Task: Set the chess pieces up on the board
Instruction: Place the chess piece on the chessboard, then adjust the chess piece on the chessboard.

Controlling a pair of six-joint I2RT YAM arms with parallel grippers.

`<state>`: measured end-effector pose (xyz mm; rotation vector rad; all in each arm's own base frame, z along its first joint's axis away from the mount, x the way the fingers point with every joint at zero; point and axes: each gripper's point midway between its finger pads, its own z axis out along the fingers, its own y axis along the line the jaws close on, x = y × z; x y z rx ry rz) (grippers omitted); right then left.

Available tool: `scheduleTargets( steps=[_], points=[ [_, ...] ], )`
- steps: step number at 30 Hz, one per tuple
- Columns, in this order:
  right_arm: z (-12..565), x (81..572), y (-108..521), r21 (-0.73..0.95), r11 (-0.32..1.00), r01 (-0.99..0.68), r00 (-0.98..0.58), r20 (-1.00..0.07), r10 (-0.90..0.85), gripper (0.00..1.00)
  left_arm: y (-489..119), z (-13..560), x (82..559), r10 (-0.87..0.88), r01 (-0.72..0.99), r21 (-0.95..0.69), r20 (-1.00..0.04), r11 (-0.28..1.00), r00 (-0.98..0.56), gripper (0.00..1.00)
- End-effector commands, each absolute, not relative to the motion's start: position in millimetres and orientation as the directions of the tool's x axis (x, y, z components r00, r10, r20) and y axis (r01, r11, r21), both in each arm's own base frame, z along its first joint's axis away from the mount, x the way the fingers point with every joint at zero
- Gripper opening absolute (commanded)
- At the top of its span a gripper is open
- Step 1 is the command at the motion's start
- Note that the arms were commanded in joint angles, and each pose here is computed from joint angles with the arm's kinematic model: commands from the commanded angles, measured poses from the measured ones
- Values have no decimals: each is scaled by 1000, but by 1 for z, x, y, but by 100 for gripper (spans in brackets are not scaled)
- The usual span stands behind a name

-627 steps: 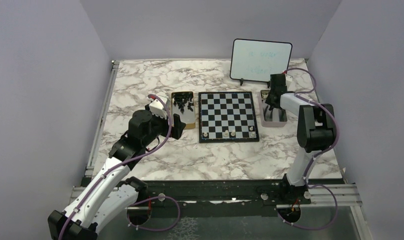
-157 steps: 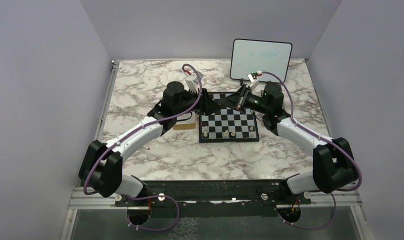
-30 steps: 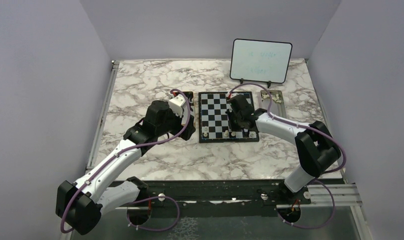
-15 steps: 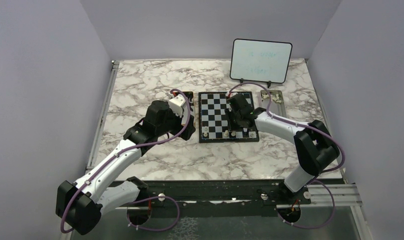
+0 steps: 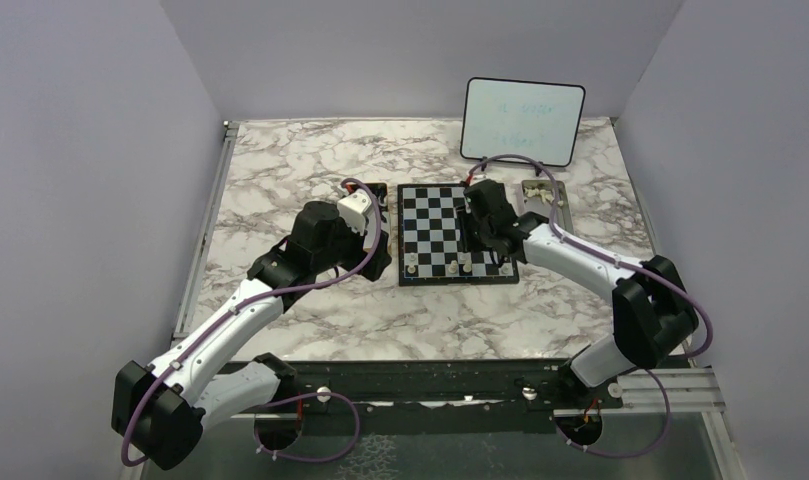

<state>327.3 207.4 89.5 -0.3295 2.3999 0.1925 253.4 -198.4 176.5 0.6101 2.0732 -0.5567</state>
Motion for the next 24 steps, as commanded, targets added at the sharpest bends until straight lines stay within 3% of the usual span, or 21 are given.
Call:
scheduleTargets(
  steps=[1,24],
  points=[
    [98,317,193,16,969,-247,-725,-667,-173,36,-195,180,257,212,604,-134,-858,786,-467,99],
    [50,294,174,-24,975,-222,-790,-582,-194,32,-195,179,259,206,596,-135,-859,792,-469,99]
  ],
)
